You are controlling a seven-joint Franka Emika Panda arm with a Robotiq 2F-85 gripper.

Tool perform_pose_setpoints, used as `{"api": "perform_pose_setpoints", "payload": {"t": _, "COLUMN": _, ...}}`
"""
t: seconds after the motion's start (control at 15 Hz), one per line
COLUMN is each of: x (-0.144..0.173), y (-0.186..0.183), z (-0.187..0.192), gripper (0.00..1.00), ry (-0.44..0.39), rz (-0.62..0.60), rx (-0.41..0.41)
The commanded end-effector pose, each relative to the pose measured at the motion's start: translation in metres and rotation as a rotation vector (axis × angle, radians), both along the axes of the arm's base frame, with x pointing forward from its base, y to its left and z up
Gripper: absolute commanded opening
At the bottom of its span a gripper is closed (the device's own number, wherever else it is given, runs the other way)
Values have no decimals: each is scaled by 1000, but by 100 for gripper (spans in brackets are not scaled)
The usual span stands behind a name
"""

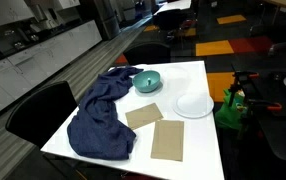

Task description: Remove the marker from the bowl and place it on the table

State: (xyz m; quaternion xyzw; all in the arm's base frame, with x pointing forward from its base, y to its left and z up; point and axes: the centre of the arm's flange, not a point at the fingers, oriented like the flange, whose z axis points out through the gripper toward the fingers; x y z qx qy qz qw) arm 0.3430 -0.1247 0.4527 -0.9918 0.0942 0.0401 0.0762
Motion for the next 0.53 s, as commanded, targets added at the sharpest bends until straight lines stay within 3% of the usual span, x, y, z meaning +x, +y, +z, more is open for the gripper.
{"api": "perform_pose_setpoints", "payload": {"t": 0.0, "x": 0, "y": 0, "z": 0, "gripper": 100, "ry": 0, "rz": 0, "rx": 0}}
{"api": "perform_pose_setpoints", "payload": {"t": 0.47, "x": 10, "y": 8, "z": 2, "gripper": 100, "ry": -29, "rz": -30, "rx": 6}}
